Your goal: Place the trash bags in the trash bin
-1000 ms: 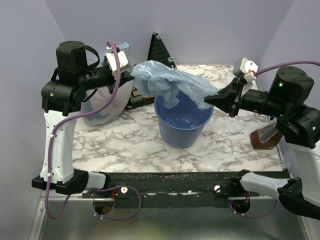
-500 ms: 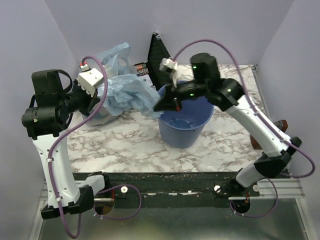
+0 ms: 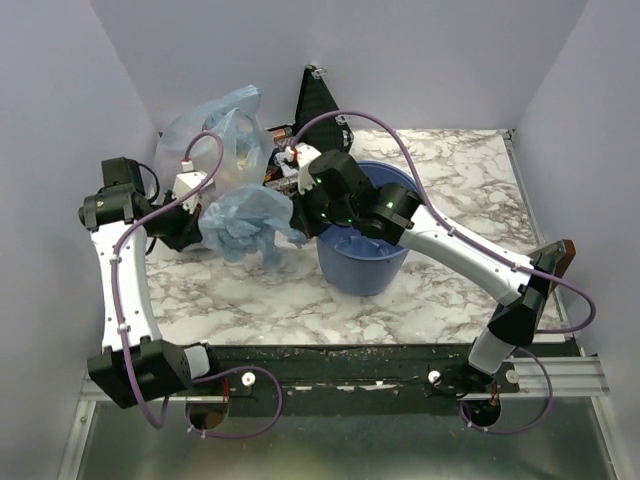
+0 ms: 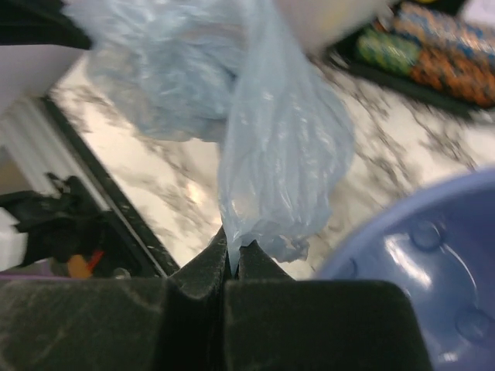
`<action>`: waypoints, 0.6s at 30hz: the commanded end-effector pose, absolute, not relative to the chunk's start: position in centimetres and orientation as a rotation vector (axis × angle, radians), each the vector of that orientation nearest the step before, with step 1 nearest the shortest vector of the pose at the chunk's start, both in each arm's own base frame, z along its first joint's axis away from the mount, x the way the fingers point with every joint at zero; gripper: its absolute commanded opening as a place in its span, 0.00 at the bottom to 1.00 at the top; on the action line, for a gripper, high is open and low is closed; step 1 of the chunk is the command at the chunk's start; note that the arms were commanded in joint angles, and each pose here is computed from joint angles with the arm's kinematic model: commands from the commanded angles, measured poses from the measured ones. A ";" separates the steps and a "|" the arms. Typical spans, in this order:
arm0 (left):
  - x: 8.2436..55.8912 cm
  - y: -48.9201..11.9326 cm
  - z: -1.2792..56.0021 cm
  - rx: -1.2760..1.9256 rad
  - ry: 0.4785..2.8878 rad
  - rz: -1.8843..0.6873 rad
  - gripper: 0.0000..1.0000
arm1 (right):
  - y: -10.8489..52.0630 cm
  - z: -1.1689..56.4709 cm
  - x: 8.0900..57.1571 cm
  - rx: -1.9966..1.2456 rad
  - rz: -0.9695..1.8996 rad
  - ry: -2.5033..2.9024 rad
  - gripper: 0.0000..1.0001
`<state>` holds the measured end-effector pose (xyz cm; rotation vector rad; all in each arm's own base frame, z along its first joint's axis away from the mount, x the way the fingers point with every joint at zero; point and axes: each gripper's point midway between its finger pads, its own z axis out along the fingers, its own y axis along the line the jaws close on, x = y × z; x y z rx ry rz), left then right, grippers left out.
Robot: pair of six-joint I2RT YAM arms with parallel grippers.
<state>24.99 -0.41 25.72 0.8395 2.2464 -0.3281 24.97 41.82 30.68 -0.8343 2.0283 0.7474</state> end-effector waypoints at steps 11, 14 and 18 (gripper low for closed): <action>23.6 -12.4 17.3 1.234 2.253 -0.703 0.00 | 31.3 25.7 25.7 -0.738 0.382 2.154 0.01; 25.3 -12.3 15.8 1.308 2.307 -0.666 0.00 | 29.5 24.2 25.8 -0.745 0.329 2.177 0.01; 26.8 -11.6 15.0 1.417 2.359 -0.642 0.00 | 27.8 23.9 26.9 -0.758 0.277 2.155 0.01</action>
